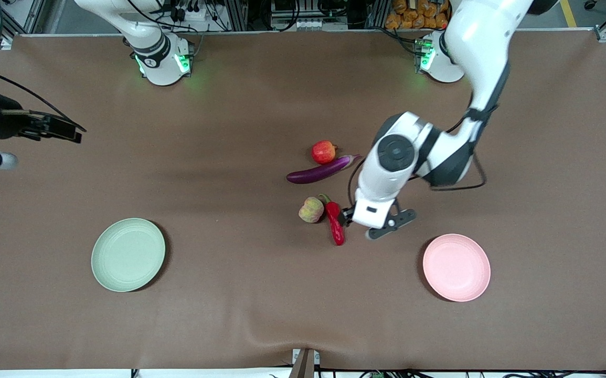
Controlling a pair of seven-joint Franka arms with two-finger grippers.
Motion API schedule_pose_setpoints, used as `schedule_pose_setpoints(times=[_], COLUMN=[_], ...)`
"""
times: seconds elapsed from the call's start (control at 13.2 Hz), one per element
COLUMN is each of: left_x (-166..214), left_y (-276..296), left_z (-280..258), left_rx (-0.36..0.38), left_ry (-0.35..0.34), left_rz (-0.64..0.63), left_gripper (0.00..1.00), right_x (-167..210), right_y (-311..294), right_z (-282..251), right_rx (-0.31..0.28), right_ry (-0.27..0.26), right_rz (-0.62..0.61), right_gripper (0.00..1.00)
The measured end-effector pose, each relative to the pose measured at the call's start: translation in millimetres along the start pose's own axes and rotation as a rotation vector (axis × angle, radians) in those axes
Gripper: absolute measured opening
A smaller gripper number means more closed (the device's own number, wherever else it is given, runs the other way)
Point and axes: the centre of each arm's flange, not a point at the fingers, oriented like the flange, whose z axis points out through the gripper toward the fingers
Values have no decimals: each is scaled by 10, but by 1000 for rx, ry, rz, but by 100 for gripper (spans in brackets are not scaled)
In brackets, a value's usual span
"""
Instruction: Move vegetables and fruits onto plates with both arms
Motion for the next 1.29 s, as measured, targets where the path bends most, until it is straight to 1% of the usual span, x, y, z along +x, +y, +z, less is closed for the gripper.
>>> schedule_pose_setpoints(times=[0.08,0.15,0.23,0.3,0.38,0.46,0.53,0.61,0.68,0.76,0.91,0.99,1.06,1.22,1.29], left_x=[-43,-73,-109,-150,-193,-229,-262,-293,-319,-343,-375,-377,-374,-299,-175], left_y=[59,118,181,232,264,272,275,276,273,266,240,235,233,216,174], left_z=[218,379,495,578,638,693,739,777,813,848,922,939,940,914,853], left_rx=[12,11,5,4,6,12,17,24,30,37,52,54,54,53,59], left_ry=[6,5,3,1,-2,-6,-9,-10,-11,-12,-12,-11,-12,-6,2], left_rz=[-12,-31,-56,-70,-74,-73,-69,-64,-59,-54,-39,-21,-5,1,6], left_gripper=[100,93,93,88,87,84,84,80,79,71,46,35,30,30,30], right_x=[12,9,-11,-47,-88,-125,-152,-164,-171,-180,-211,-242,-291,-407,-446], right_y=[-112,-248,-401,-559,-706,-832,-935,-1024,-1101,-1172,-1345,-1470,-1645,-2014,-2143], right_z=[67,127,172,202,228,261,300,346,405,469,593,651,727,909,1008], right_rx=[2,0,-5,-13,-21,-28,-34,-38,-38,-31,-4,5,10,2,-9], right_ry=[-11,-19,-24,-26,-28,-31,-34,-32,-32,-38,-56,-57,-51,-36,-40], right_rz=[25,52,80,106,131,152,170,188,205,219,260,282,304,345,356], right_gripper=[100,100,100,100,100,100,100,100,100,100,100,100,100,100,100])
